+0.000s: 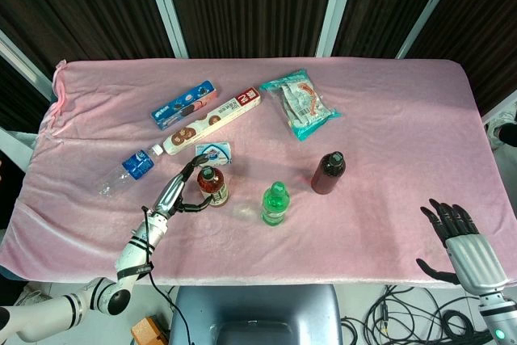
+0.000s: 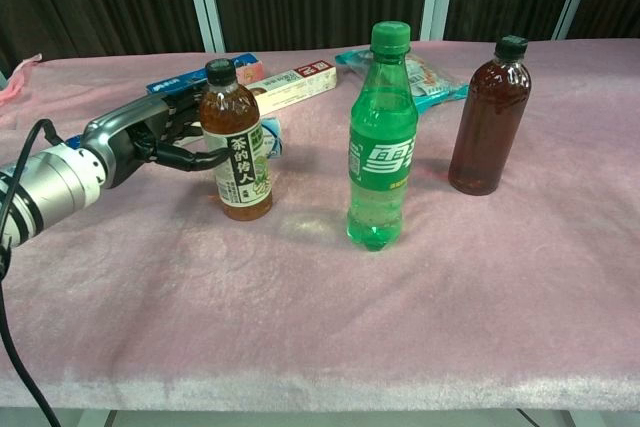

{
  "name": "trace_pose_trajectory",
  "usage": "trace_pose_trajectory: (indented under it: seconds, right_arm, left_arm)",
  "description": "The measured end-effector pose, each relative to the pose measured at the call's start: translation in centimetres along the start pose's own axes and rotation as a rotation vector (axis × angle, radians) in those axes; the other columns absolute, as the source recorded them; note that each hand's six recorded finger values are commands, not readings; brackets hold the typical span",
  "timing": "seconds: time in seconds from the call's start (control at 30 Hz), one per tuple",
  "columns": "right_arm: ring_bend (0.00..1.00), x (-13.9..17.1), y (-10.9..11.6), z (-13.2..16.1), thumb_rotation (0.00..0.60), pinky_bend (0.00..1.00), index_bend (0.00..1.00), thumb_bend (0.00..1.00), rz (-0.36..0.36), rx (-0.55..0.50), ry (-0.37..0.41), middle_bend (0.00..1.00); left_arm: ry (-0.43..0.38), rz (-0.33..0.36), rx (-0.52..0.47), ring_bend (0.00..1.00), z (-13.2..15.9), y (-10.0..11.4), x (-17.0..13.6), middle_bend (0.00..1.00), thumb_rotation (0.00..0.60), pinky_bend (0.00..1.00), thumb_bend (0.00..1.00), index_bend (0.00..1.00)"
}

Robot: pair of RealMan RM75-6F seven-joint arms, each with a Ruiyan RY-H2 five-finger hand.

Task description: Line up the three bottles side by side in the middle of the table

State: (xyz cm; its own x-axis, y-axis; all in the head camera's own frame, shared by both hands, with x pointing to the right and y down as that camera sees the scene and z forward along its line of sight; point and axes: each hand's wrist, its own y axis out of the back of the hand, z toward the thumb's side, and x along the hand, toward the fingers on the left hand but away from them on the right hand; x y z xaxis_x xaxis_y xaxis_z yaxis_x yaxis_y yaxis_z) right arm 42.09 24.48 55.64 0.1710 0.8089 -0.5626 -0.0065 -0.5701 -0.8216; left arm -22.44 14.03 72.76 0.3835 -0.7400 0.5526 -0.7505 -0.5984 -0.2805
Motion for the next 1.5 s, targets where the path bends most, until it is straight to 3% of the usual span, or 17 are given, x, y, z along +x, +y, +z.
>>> trace_pose_trajectory:
  seconds: [0.27, 0.37, 0.53, 0.7, 0.77, 0.9, 1.23, 1.5]
  right_arm:
    - [0.0, 0.3, 0.3, -0.1, 0.6, 0.1, 0.0, 0.35, -0.008, -0.012, 0.004, 0.0]
    - [0.0, 0.3, 0.3, -0.2, 0.6, 0.1, 0.0, 0.35, -0.005, -0.011, 0.004, 0.0]
    - [0.0, 0.3, 0.3, -0.4, 0.6, 0.1, 0.0, 0.35, -0.005, -0.012, -0.004, 0.0]
    - [0.0, 0.4, 0.5, -0.6, 0.6, 0.1, 0.0, 0.35, -0.01, -0.013, -0.012, 0.0]
    - [0.0, 0.4, 0.5, -0.7, 0.6, 0.1, 0.0, 0.35, -0.012, -0.014, -0.013, 0.0]
    - [0.0, 0.4, 0.5, -0.7, 0.6, 0.1, 0.0, 0.35, -0.01, -0.012, -0.011, 0.0]
    - [0.0, 0.4, 0.4, -0.6, 0.6, 0.1, 0.0, 0.35, -0.008, -0.01, -0.011, 0.0]
    - [0.0, 0.5, 0.2, -0.4, 0.6, 0.1, 0.0, 0.35, -0.004, -0.006, -0.005, 0.0]
  left_arm:
    - [0.008, -0.006, -0.011, 0.0, -0.1, -0.4, 0.2, 0.11, 0.6, 0.06, 0.33, 0.0]
    - [0.016, 0.001, -0.016, 0.04, -0.3, -0.2, 0.4, 0.22, 0.6, 0.06, 0.33, 0.02]
    - [0.027, 0.01, -0.025, 0.17, -0.5, 0.0, 0.8, 0.45, 0.6, 0.08, 0.32, 0.25]
    - [0.039, 0.002, -0.022, 0.28, -0.8, -0.2, 1.2, 0.62, 0.6, 0.11, 0.32, 0.44]
    - [0.037, 0.002, -0.015, 0.36, -0.8, -0.2, 1.2, 0.74, 0.6, 0.13, 0.33, 0.55]
    - [0.022, 0.01, -0.01, 0.45, -0.6, -0.2, 1.1, 0.88, 0.6, 0.15, 0.37, 0.7]
    - [-0.038, 0.028, -0.028, 0.55, 0.7, -0.3, 0.3, 0.99, 0.6, 0.17, 0.51, 0.84]
    - [-0.166, 0.056, -0.033, 0.56, 3.3, -0.8, -2.0, 1.0, 0.6, 0.18, 0.53, 0.86]
